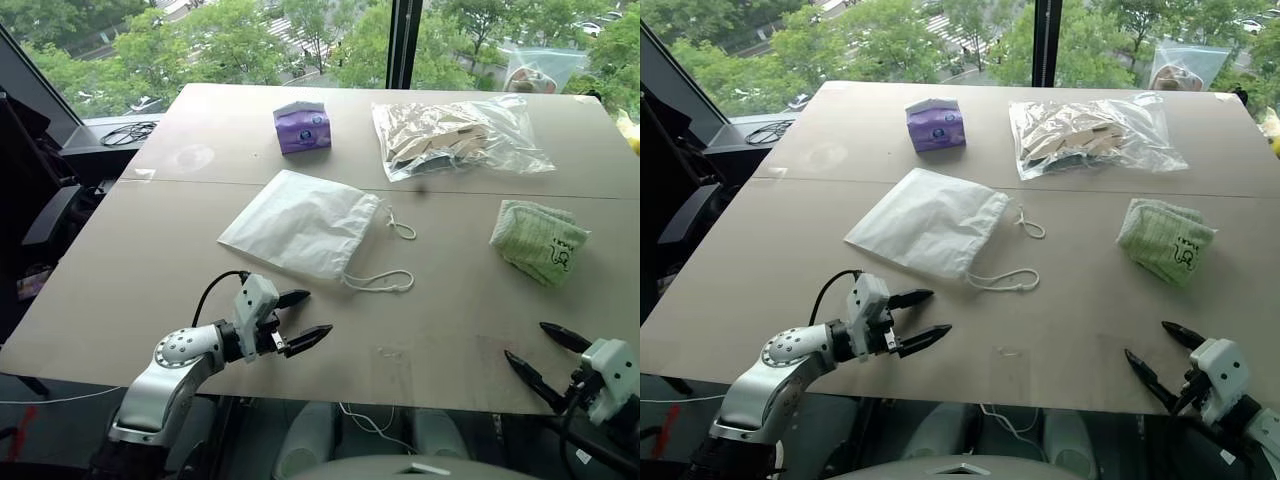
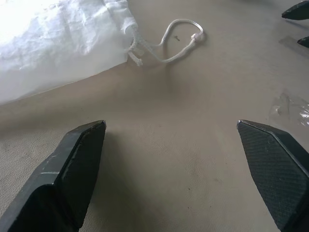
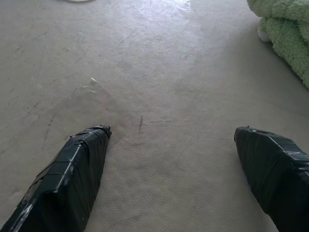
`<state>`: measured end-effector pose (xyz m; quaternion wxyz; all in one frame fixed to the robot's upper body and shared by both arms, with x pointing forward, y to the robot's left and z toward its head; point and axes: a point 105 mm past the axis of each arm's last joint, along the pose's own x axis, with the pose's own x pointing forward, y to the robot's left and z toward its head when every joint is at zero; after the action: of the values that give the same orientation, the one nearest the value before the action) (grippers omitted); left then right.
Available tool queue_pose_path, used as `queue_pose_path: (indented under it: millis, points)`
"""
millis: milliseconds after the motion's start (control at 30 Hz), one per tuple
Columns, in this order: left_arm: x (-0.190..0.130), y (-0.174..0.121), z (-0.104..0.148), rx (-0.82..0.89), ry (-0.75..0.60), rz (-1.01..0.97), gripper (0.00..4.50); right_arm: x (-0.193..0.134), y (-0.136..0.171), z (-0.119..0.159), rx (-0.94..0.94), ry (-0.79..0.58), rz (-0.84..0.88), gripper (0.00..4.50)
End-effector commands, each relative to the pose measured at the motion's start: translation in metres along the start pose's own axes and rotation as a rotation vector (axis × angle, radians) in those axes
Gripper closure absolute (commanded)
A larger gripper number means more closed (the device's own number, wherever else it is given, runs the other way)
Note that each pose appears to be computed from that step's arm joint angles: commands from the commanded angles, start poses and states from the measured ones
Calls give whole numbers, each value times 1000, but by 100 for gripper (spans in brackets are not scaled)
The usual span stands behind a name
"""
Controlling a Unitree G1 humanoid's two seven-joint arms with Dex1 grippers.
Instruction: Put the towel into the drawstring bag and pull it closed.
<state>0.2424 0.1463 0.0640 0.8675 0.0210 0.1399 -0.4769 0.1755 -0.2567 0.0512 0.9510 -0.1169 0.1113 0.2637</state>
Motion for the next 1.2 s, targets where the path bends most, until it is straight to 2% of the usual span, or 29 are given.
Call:
queue_pose_path:
  millis: [33,133,333,633,800,900,967,1067,1200]
  points:
    - [-3,-2,-2,-10,9,8,0,-1,1,6,-34,-26,12,3]
    - [-3,0,9,-2,-21,14,0,1,3,7,-49,-34,15,3]
    - [-5,5,11,4,-25,25,0,1,1,8,-58,-30,-1,3]
    - [-7,14,16,16,-21,11,0,22,11,31,-54,-93,-2,3]
    - [-12,6,13,15,-1,-19,0,18,14,36,-35,-103,-15,3]
    - [-7,-1,18,16,-20,-33,0,19,21,45,5,-156,35,3]
    - [3,-6,29,21,-56,-32,0,20,28,51,17,-201,101,3]
    - [20,-17,60,2,-160,-69,0,22,31,68,54,-272,146,3]
    - [43,-18,92,-4,-242,-87,0,20,38,81,84,-310,222,3]
